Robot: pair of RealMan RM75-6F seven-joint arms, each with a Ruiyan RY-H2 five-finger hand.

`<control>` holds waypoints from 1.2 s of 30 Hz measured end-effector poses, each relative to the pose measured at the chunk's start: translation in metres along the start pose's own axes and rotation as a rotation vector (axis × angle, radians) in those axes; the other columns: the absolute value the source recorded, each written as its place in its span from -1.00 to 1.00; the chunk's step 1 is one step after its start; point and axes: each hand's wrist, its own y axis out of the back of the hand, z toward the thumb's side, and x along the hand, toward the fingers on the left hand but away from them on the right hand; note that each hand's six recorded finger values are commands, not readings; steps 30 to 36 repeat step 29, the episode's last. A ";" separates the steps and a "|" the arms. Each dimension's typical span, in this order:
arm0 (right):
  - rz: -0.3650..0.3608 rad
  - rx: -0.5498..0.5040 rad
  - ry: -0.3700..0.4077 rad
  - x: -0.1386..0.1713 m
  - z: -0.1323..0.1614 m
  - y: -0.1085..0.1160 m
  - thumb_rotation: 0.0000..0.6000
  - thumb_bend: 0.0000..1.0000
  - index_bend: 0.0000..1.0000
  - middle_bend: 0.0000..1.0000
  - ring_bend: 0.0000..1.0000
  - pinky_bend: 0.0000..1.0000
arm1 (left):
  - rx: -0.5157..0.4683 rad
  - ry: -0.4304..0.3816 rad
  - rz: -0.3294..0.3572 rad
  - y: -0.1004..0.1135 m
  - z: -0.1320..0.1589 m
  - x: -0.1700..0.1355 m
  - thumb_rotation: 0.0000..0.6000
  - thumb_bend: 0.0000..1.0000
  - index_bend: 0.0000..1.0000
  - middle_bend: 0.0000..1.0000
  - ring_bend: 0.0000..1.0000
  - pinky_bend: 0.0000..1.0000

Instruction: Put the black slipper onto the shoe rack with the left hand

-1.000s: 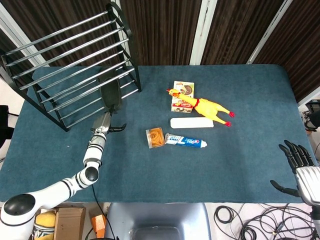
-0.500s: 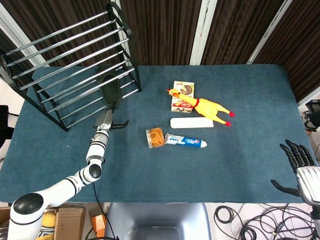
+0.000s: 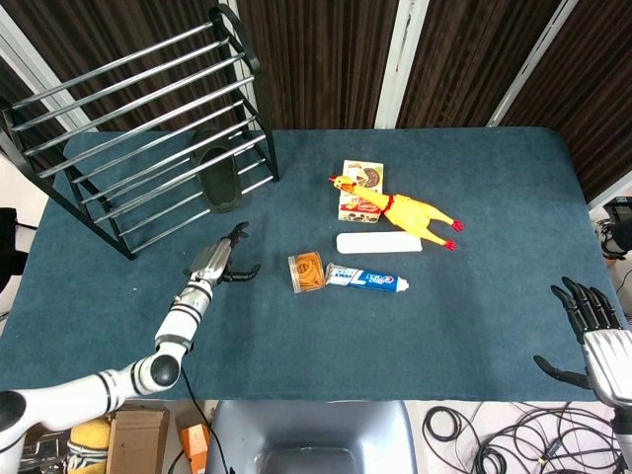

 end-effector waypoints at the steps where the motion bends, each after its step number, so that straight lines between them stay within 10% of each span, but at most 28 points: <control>1: 0.004 0.007 0.001 -0.001 0.001 -0.002 1.00 -0.84 -1.00 -1.00 -1.00 -0.93 | 0.009 -0.012 -0.001 0.002 -0.001 -0.013 0.76 -0.24 -1.00 -0.71 -0.64 -0.17; 10: 0.058 0.063 0.015 -0.009 0.014 -0.022 1.00 -0.84 -1.00 -1.00 -1.00 -0.93 | 0.200 -0.079 0.190 0.063 -0.047 -0.155 1.00 -0.29 -1.00 -1.00 -1.00 -0.83; 18: 0.080 0.089 0.015 -0.015 0.019 -0.031 1.00 -0.84 -1.00 -1.00 -1.00 -0.93 | 0.374 0.040 0.438 0.084 -0.133 -0.271 1.00 -0.32 -1.00 -1.00 -1.00 -0.83; 36: 0.086 0.117 0.000 -0.017 0.022 -0.038 1.00 -0.84 -1.00 -1.00 -1.00 -0.93 | 0.459 -0.024 0.431 0.062 -0.143 -0.301 1.00 -0.35 -1.00 -1.00 -1.00 -0.83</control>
